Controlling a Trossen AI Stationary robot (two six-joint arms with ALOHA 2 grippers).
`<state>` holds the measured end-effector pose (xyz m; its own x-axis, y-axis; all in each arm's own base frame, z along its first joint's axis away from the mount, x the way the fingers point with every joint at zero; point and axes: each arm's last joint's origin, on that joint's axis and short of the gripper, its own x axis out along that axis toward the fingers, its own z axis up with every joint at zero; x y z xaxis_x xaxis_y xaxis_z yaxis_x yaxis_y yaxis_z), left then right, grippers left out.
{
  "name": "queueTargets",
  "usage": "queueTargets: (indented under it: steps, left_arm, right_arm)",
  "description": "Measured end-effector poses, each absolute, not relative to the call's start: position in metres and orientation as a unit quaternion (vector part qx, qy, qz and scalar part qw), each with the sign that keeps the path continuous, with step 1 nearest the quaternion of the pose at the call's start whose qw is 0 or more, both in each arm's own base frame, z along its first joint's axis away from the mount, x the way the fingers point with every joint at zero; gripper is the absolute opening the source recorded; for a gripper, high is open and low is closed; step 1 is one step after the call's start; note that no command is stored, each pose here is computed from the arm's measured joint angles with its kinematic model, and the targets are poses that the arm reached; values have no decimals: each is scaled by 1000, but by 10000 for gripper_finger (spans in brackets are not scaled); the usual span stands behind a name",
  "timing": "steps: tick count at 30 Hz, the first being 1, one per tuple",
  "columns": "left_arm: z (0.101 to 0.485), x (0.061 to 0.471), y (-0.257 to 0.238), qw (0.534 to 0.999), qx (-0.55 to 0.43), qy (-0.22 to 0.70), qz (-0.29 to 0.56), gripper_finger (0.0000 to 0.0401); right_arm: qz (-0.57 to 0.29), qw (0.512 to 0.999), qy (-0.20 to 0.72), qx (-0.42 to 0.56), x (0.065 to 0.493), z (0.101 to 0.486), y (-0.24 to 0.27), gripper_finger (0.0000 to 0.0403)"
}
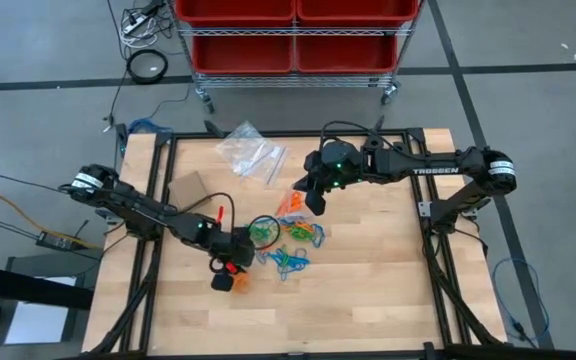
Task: Sort rubber bands
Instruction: Put the orange rubber band into the transparent zip bag
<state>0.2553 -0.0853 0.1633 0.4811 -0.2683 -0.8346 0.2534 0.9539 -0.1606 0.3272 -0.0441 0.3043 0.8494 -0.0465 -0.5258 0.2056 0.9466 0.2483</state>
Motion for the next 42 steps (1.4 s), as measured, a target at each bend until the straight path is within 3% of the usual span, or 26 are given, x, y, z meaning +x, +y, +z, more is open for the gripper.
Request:
queueTargets:
  steps: [5,13,16,21,29,36,42]
  left_arm:
    - [161,256,-86,857,-25,492,-150,150]
    - [132,264,-90,832,-52,532,-149,158]
    - [129,268,-91,835,-53,526,-152,126]
    - [135,272,-92,846,-54,502,-174,15]
    - [183,283,-97,861,-17,471,-192,12]
    - [262,292,-96,915,122,360,-139,4]
    - [304,304,-87,922,249,293,-50,3]
  right_arm:
    - [-66,950,266,147,327,304,-44,0]
    - [-65,951,265,145,327,304,-44,0]
    - [-65,951,266,145,327,304,-44,0]
    - [-65,951,266,145,327,304,-44,0]
    - [-65,951,265,144,327,304,-44,0]
    - [-65,951,265,144,328,304,-44,0]
    - [-65,949,265,156,330,303,-41,0]
